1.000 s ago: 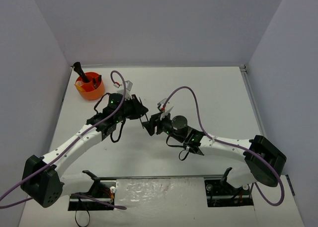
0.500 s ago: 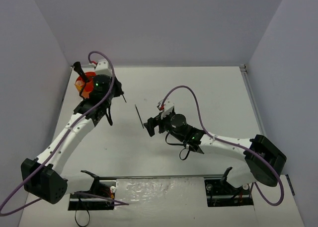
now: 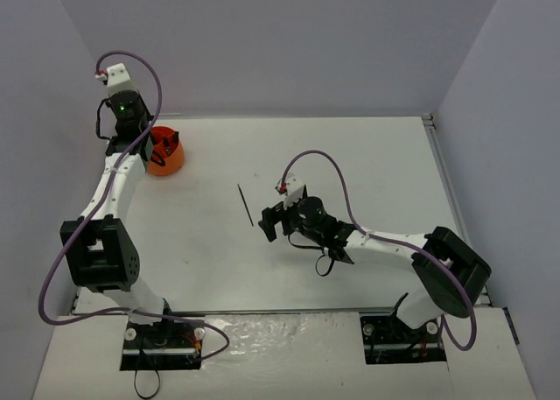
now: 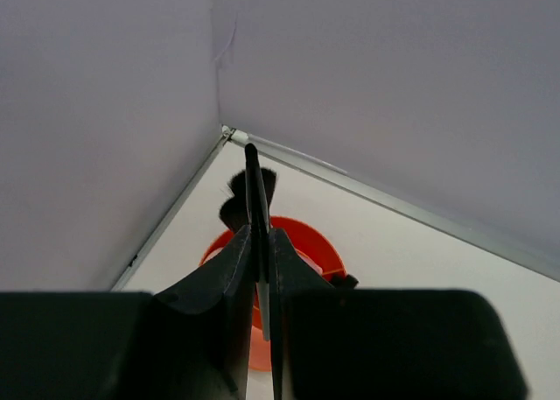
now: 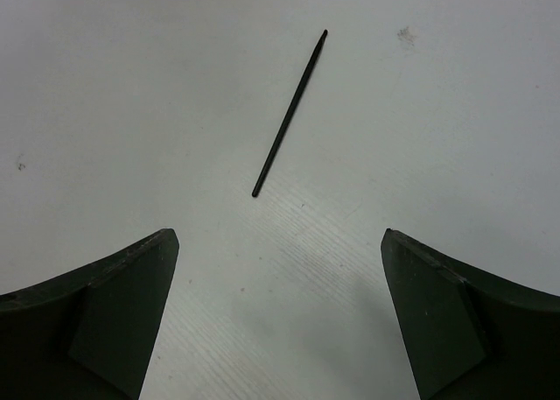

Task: Organize the makeup

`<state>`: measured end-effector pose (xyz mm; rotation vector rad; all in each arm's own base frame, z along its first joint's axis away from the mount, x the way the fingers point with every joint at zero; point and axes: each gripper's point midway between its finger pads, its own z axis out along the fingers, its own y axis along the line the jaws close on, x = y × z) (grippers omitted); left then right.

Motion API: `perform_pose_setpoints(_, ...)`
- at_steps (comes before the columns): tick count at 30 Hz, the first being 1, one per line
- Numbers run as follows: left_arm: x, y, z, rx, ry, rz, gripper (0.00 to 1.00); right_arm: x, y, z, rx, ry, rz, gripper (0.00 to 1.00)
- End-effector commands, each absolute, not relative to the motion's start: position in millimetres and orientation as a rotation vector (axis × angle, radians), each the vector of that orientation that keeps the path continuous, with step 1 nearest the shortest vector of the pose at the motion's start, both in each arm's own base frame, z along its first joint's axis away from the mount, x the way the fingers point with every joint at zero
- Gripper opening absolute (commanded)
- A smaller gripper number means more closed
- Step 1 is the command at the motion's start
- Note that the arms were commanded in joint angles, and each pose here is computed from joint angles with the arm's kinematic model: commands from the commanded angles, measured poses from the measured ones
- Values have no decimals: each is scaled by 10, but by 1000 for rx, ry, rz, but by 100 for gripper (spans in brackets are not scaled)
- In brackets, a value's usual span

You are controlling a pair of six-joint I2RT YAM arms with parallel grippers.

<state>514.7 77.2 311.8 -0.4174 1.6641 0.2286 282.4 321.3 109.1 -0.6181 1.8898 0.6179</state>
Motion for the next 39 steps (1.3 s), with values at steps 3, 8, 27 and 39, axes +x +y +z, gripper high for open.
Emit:
perform_pose_setpoints(3, 5620, 1007, 3686, -399, 1457, 224, 0, 2960, 3408, 1369, -614, 1809, 705, 98)
perform_pose_setpoints(8, 5812, 1016, 3374, -407, 1502, 213, 0, 2994, 3394, 1290, -615, 1829, 699, 98)
perform_pose_setpoints(27, 5553, 940, 3282, -422, 1555, 182, 64, 3016, 3377, 1273, -620, 1862, 685, 98)
perform_pose_setpoints(39, 4538, -108, 3155, -398, 1893, 53, 80, 3111, 2920, 1499, -411, 1906, 532, 98)
